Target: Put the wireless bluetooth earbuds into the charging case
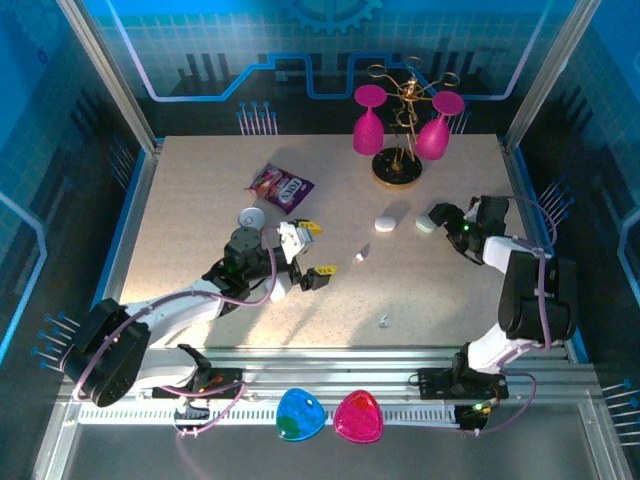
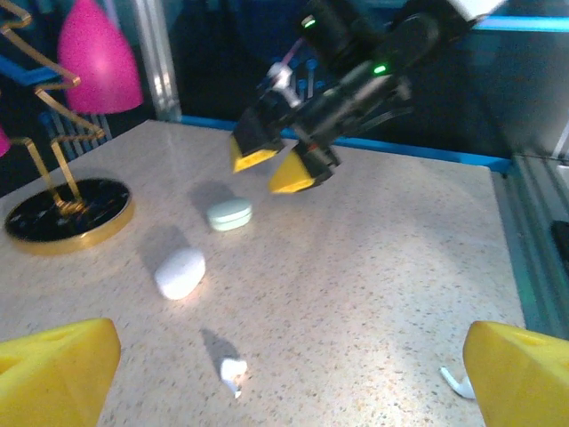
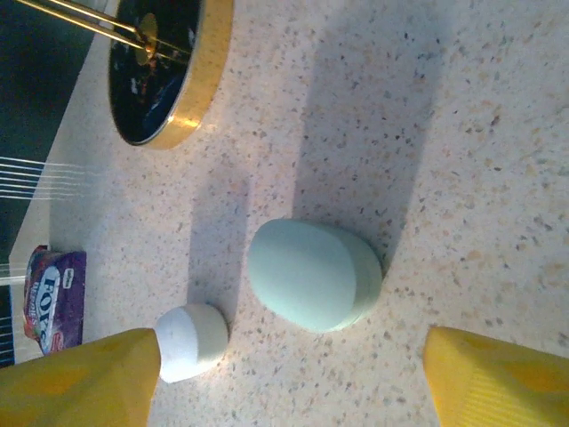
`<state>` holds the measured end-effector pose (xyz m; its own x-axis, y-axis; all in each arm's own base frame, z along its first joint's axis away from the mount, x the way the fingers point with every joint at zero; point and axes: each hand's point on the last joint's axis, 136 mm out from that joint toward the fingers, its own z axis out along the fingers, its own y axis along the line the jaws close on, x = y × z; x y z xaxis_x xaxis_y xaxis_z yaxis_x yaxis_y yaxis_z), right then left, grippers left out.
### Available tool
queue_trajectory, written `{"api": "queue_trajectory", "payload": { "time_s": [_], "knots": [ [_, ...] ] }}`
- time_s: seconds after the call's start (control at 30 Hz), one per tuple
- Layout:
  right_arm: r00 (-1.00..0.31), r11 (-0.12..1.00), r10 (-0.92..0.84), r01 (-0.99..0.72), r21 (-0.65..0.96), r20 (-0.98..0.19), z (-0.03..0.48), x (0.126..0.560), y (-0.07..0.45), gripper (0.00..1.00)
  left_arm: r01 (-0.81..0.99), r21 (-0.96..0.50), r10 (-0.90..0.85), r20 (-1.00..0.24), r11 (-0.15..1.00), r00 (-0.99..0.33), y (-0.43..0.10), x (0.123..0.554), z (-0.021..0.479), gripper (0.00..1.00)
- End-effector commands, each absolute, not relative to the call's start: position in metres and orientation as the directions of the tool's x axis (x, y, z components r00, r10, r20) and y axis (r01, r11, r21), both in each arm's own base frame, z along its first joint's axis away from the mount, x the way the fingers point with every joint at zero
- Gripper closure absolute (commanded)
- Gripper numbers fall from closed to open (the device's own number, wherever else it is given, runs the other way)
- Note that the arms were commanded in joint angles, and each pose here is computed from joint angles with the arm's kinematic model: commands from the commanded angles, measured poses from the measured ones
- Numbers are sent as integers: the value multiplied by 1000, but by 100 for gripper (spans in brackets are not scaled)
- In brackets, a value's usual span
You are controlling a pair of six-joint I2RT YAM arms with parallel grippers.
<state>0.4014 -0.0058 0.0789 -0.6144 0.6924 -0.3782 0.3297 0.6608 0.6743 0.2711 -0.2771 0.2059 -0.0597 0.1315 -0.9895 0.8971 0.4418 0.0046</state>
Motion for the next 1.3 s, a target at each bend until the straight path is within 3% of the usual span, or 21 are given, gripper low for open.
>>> {"api": "queue_trajectory", "payload": {
  "time_s": [0.0,0.13,0.3,0.47,0.67,0.87,1.1,1.27],
  "knots": [
    [-653,767,589,266,584,-475,91,385,3,18,813,-66,155,-970,579,-189,-259,283,194,1],
    [-687,875,417,125,468,-596,111,375,29,14,724,-125,167,-933,678,-317,-239,285,175,1],
    [-721,931,217,-50,361,-658,124,364,68,13,521,-174,137,-852,836,-505,-201,288,150,1],
    [-705,926,29,-248,284,-708,136,352,119,12,191,-286,-78,-718,939,-691,-160,276,125,1],
    [-661,877,-127,-423,228,-739,142,336,170,11,-141,-347,-321,-544,927,-775,-132,253,89,1],
    [-667,865,-160,-450,223,-728,136,330,187,11,-392,-326,-501,-406,861,-764,-122,246,73,4],
    [-669,867,-163,-447,218,-725,134,326,188,11,-510,-185,-543,-285,840,-790,-131,251,63,4],
    [-665,875,-170,-441,200,-727,136,323,183,11,-557,-138,-573,-240,819,-783,-136,255,49,12]
  ]
}}
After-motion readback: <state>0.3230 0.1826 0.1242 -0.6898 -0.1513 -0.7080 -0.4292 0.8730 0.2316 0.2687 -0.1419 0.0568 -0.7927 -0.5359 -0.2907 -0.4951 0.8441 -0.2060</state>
